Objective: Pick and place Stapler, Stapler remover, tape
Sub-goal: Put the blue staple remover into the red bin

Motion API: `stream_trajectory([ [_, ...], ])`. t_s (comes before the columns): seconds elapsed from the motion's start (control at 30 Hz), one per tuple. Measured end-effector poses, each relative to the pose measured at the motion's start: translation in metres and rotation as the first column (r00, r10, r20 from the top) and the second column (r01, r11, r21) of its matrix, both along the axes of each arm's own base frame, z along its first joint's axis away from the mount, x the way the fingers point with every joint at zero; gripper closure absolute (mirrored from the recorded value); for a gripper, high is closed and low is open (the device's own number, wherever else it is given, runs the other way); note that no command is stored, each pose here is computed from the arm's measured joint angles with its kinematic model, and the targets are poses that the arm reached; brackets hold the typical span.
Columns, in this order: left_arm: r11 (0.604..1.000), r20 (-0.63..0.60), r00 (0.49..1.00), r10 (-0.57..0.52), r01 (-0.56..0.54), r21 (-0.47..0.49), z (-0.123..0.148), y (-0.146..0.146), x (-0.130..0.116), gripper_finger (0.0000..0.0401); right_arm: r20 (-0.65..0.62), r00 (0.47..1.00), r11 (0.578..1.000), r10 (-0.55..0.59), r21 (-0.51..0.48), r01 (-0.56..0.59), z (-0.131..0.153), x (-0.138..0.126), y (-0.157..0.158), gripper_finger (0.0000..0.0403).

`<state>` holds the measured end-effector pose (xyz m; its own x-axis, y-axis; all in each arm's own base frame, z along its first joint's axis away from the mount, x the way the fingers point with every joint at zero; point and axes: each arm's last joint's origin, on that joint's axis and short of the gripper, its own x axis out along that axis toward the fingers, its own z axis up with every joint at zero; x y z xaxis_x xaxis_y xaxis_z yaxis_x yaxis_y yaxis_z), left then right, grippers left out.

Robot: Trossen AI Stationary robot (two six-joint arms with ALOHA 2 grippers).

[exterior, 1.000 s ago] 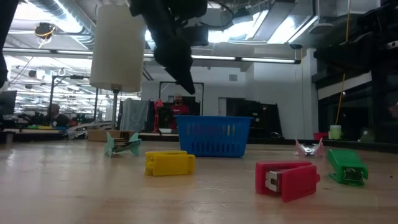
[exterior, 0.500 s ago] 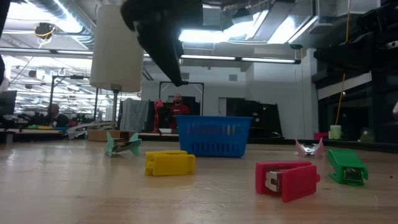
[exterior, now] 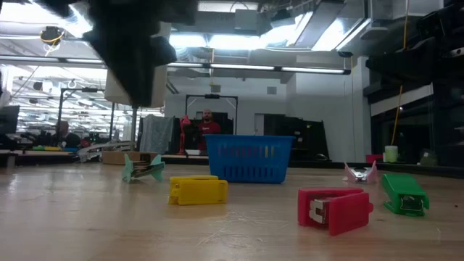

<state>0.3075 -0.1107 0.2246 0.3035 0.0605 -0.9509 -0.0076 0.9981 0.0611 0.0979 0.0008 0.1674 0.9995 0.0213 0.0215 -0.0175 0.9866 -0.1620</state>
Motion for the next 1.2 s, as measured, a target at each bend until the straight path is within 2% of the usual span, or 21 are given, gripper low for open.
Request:
stream_trajectory([
  [0.13, 0.989, -0.004, 0.990, -0.140, 0.140, 0.042, -0.012, -0.008, -0.015, 0.0316, 0.000, 1.000, 1.000, 0.000, 0.000, 0.000, 0.000, 0.000, 0.000, 0.0322],
  [0.3, 0.940, -0.008, 0.948, -0.317, 0.315, 0.129, -0.026, -0.011, -0.033, 0.0319, 0.000, 1.000, 1.000, 0.000, 0.000, 0.000, 0.000, 0.000, 0.000, 0.0322],
  [0.5, 0.889, 0.048, 0.900, -0.434, 0.418, 0.189, -0.042, -0.010, -0.042, 0.0319, 0.000, 1.000, 1.000, 0.000, 0.000, 0.000, 0.000, 0.000, 0.000, 0.0322],
  [0.63, 0.872, 0.058, 0.884, -0.464, 0.444, 0.206, -0.050, -0.007, -0.043, 0.0322, 0.000, 1.000, 1.000, 0.000, 0.000, 0.000, 0.000, 0.000, 0.000, 0.0322],
  [1.2, 0.895, 0.056, 0.908, -0.415, 0.397, 0.206, -0.065, 0.008, -0.035, 0.0327, 0.000, 1.000, 1.000, 0.000, 0.000, 0.000, 0.000, 0.000, 0.000, 0.0322],
])
